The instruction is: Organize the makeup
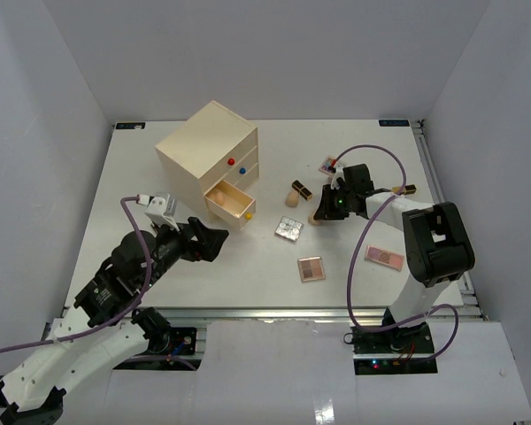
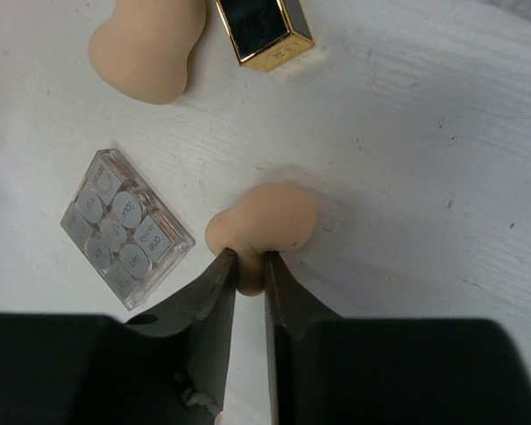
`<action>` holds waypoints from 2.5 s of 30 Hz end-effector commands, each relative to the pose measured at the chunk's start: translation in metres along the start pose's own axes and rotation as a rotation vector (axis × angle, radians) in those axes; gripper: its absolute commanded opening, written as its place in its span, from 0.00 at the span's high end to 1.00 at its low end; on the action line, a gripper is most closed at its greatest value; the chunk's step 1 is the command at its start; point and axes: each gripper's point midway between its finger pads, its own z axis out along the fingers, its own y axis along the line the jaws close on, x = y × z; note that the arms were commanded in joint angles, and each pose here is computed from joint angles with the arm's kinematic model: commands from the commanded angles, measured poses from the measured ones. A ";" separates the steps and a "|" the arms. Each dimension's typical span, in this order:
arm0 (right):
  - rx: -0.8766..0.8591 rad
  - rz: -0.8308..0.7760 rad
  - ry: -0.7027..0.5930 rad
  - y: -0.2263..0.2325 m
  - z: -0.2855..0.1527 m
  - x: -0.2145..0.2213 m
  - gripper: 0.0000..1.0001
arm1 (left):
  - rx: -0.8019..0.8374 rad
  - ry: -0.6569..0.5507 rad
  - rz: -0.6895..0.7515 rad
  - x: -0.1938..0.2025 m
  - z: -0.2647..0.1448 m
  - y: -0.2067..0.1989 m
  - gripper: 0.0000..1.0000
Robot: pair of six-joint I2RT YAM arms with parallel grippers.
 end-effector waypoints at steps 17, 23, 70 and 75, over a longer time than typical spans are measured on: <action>-0.553 -0.972 -0.322 0.199 -0.120 -0.068 0.92 | 0.016 0.040 -0.106 0.026 -0.004 0.003 0.02; -0.559 -1.040 -0.306 0.253 -0.093 -0.093 0.86 | 0.029 0.007 -0.145 0.021 -0.013 0.003 0.02; -0.449 -0.445 -0.485 0.037 -0.196 -0.071 0.37 | -0.007 0.445 0.267 0.078 0.265 -0.076 0.50; -0.440 -0.435 -0.453 0.029 -0.186 -0.066 0.37 | -0.142 0.509 0.309 0.106 0.328 -0.036 0.49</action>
